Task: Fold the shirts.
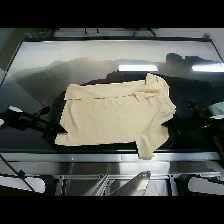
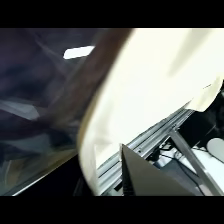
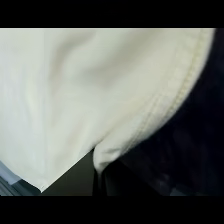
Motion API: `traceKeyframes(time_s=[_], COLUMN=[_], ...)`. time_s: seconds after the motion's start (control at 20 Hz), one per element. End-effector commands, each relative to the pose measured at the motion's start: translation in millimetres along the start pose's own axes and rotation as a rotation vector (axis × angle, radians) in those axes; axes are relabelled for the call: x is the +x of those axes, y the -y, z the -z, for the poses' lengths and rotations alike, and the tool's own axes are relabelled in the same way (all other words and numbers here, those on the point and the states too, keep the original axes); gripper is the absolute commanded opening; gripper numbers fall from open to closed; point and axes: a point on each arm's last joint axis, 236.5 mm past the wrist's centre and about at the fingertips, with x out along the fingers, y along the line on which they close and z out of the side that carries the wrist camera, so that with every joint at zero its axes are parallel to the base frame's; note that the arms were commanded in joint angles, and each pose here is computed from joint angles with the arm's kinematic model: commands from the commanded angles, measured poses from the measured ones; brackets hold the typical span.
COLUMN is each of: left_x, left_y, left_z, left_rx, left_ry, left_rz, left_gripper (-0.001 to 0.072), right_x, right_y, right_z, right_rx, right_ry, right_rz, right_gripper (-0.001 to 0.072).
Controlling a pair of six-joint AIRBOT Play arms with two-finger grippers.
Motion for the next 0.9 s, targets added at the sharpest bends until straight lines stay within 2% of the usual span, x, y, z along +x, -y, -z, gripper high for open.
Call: traceKeyframes(time_s=[0.0,0.05,0.15,0.3,0.5,0.6,0.75,0.85], left_x=[12.0,11.3,1.2,-50.0,-151.7,-203.2,-271.8,-304.9], left_y=[16.7,22.4,45.0,123.3,243.0,293.0,343.8,362.0], left_z=[-4.5,-1.8,3.0,12.9,69.0,114.0,190.9,241.7], left_rx=[0.092,0.11,0.165,0.371,0.75,0.958,1.235,1.393], left_ry=[-0.039,-0.059,-0.065,0.055,0.324,0.484,0.725,0.892], left_rz=[-0.041,-0.036,0.009,0.216,0.561,0.694,0.782,0.74], left_gripper=[0.0005,0.0028,0.0027,0.0027,0.0028,0.0028,0.0028,0.0028], right_x=[-1.4,-3.7,-18.2,-69.8,-197.6,-265.5,-359.5,-393.4], right_y=[-12.7,-18.1,-34.3,-75.7,-198.9,-260.6,-340.5,-382.0], right_z=[9.1,13.3,18.7,10.2,-13.3,-6.5,28.0,60.1], right_rx=[0.0,-0.005,-0.024,-0.082,-0.313,-0.483,-0.735,-0.866], right_ry=[-0.04,-0.056,-0.069,0.01,0.42,0.68,1.107,1.249], right_rz=[-0.051,-0.07,-0.122,-0.235,-0.559,-0.655,-0.72,-0.713], right_gripper=[0.0022,0.0022,0.0021,0.0021,0.0022,0.0022,0.0022,0.0022])
